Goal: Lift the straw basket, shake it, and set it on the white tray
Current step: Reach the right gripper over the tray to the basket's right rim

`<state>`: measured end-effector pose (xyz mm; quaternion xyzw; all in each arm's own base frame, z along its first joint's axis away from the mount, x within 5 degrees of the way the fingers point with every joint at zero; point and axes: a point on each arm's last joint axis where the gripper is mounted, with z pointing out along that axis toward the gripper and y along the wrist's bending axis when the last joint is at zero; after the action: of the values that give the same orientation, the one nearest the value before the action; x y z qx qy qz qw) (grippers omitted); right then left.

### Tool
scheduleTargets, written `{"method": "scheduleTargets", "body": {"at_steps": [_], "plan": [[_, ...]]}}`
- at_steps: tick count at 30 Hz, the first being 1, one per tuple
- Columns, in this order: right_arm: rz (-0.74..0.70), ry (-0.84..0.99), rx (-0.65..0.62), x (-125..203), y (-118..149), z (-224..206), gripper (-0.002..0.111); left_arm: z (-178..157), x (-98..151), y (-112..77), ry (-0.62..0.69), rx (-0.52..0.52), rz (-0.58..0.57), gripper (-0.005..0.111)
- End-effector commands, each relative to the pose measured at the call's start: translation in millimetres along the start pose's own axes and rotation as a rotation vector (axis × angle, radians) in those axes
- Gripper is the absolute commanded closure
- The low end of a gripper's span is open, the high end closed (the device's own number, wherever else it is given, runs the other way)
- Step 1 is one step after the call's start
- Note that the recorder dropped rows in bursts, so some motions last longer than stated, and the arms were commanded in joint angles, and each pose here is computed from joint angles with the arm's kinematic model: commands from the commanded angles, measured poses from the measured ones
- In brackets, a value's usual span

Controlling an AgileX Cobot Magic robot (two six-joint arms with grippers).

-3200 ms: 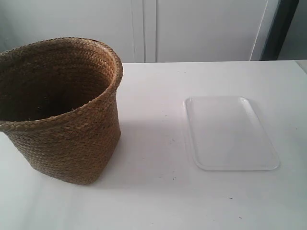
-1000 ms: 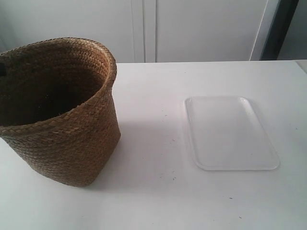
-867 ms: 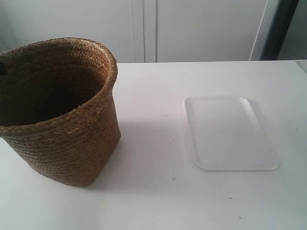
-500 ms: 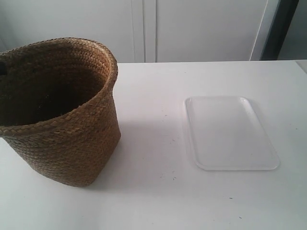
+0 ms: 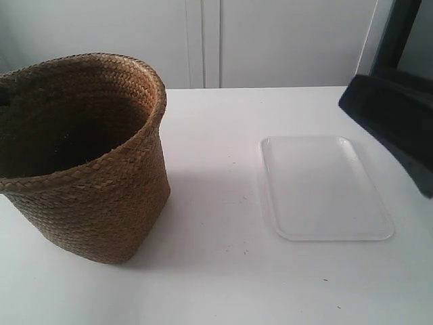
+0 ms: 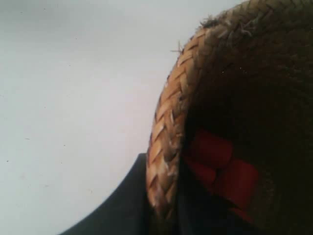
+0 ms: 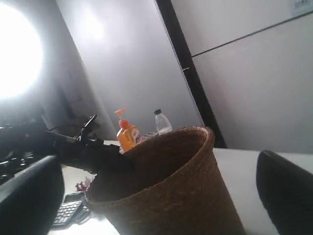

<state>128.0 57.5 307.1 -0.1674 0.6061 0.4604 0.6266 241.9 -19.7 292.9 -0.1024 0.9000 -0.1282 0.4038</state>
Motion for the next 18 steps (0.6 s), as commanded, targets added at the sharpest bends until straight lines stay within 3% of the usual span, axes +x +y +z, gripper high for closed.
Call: {"method": "scheduleTargets", "body": {"at_steps": [1,5,10,15,18], "plan": [[0.188,0.042,-0.026,-1,-22,17,0.003,0,-1,-0.5,0.004,0.003,0.000,0.107],[0.319,0.181,-0.072,6,-34,56,0.003,0,-1,-0.5,0.004,0.003,0.000,0.107],[0.282,0.299,-0.043,13,-31,107,0.003,0,0,-0.5,0.007,0.003,0.020,0.107],[0.200,0.351,0.118,13,-36,155,0.003,0,0,-0.5,0.007,0.003,0.022,0.107],[0.222,0.369,0.112,17,-34,179,0.003,0,0,-0.5,0.007,0.003,0.022,0.107]]}}
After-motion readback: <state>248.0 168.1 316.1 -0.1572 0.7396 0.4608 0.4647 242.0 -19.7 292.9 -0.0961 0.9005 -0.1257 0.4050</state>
